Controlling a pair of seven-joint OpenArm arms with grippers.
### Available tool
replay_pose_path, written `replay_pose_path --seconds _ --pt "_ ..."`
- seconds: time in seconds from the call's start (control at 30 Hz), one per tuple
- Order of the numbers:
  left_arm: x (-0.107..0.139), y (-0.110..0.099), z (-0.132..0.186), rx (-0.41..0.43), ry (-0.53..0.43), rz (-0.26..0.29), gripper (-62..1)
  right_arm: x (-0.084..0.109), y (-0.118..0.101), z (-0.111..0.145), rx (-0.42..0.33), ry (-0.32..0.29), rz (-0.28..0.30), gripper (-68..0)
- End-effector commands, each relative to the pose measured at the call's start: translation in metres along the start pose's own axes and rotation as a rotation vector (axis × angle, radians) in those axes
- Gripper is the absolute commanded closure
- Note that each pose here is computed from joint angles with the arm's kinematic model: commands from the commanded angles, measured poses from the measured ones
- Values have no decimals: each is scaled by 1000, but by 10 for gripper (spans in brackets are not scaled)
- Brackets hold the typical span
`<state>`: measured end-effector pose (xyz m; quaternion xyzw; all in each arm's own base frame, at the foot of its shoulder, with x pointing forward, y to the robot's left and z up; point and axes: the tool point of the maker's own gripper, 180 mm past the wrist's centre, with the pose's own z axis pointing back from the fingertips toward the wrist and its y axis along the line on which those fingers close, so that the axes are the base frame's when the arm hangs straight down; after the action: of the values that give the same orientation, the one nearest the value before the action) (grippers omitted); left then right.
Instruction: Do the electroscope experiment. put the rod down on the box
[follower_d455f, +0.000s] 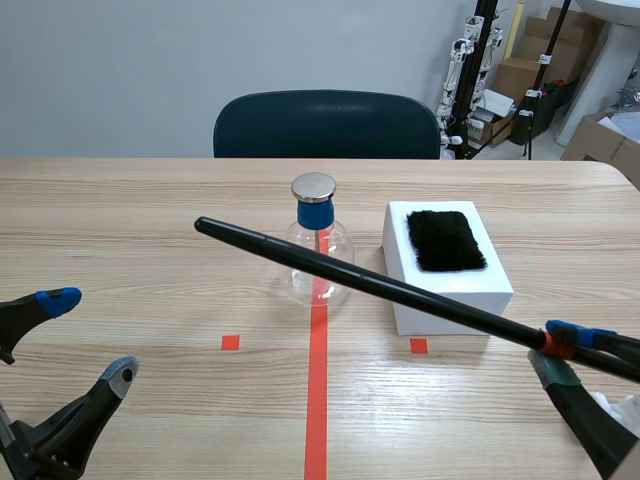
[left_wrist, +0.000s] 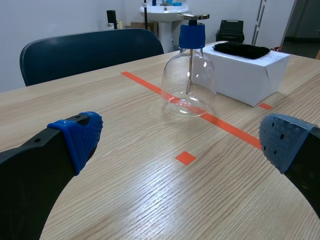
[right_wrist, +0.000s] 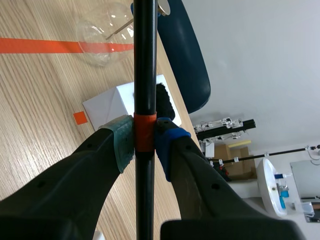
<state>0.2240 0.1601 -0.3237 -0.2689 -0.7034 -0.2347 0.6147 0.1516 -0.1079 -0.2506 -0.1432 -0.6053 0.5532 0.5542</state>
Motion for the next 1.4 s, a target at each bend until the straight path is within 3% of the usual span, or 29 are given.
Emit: replay_pose_path --seconds 0.0,0.83,0.93,1.13,1.37 --pt "6 4 1 2 -19 -9 -623 3 -5 -1 -19 -12 3 0" --pt "6 4 1 2 -19 -9 -623 3 -5 -1 -19 -13 3 0" --pt "6 4 1 2 -19 -9 -623 7 -5 -1 -20 -34 0 0" --pt "6 4 1 2 -19 -9 -623 6 -22 0 -94 -42 -113 0" --pt "6 4 1 2 -19 -9 -623 -14 -58 -3 -181 25 -282 0"
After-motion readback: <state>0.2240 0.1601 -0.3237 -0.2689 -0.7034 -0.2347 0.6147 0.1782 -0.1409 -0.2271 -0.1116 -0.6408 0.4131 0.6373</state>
